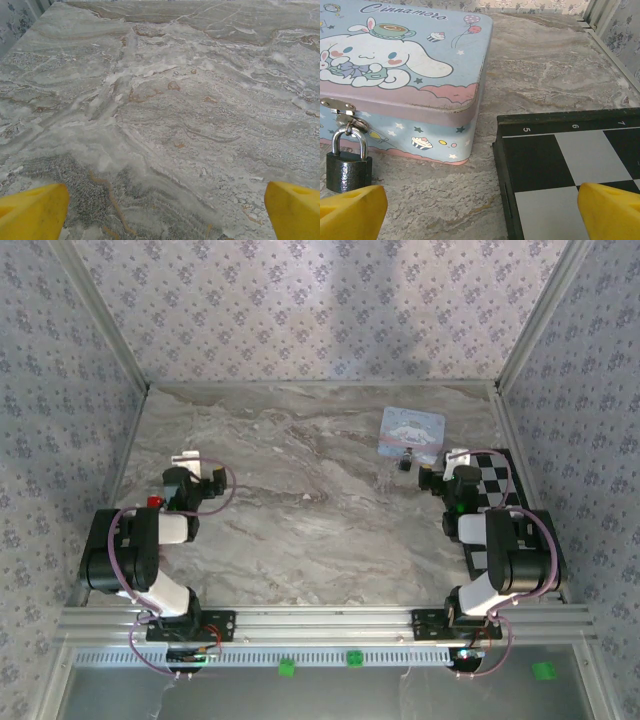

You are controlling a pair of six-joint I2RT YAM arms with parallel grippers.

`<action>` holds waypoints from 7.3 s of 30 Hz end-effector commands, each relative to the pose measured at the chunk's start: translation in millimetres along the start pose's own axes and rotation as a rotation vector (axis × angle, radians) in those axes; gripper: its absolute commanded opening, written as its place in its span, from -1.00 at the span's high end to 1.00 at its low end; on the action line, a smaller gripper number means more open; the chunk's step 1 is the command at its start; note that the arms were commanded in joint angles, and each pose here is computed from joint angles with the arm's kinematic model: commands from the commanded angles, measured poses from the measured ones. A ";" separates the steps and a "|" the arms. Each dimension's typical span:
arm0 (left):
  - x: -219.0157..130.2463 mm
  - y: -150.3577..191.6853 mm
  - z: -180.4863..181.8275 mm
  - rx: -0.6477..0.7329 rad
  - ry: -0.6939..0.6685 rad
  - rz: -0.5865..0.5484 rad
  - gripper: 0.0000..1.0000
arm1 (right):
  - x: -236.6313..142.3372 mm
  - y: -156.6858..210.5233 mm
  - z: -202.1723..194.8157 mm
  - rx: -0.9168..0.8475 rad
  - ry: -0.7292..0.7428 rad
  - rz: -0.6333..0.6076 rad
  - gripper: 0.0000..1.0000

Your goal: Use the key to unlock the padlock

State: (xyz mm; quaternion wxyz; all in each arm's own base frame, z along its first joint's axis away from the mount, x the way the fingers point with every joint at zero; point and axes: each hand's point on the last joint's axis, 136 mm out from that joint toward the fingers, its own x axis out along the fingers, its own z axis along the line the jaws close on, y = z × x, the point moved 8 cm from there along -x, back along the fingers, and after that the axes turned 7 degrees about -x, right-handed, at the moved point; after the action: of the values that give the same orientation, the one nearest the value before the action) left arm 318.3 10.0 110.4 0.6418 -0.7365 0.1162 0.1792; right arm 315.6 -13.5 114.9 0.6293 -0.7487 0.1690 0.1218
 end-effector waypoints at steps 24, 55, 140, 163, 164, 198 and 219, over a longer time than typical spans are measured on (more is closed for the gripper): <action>1.9 -10.2 -2.6 -0.007 0.012 -0.026 -1.00 | 1.4 -2.3 -0.2 0.011 0.010 -0.011 -0.98; -28.8 -16.0 -22.6 0.096 0.047 -0.111 -1.00 | -27.7 -6.1 16.3 -0.084 -0.005 -0.151 -0.98; -207.4 -17.4 -24.2 -0.377 0.102 -0.031 -1.00 | -253.7 35.4 412.6 -0.694 -0.806 0.865 0.14; -206.8 -16.9 -25.3 -0.379 0.110 -0.026 -1.00 | -239.0 40.1 420.4 -0.706 -0.739 0.876 0.50; -206.7 -16.6 -25.3 -0.379 0.111 -0.025 -1.00 | -238.8 40.7 420.4 -0.707 -0.739 0.877 0.56; -153.0 2.0 -70.2 -0.396 0.211 0.263 -1.00 | -178.9 -36.1 240.9 -0.150 -0.725 0.531 1.00; -173.7 10.2 -241.0 -0.206 0.668 0.347 -0.83 | -147.5 -2.1 152.1 0.162 -0.961 0.291 1.00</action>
State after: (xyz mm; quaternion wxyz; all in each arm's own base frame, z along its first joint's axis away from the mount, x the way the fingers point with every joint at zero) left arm 175.8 -215.0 173.9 0.4683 -0.7716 0.4169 0.1070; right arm 186.2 145.0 134.6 0.6621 -0.5277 0.0484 0.5299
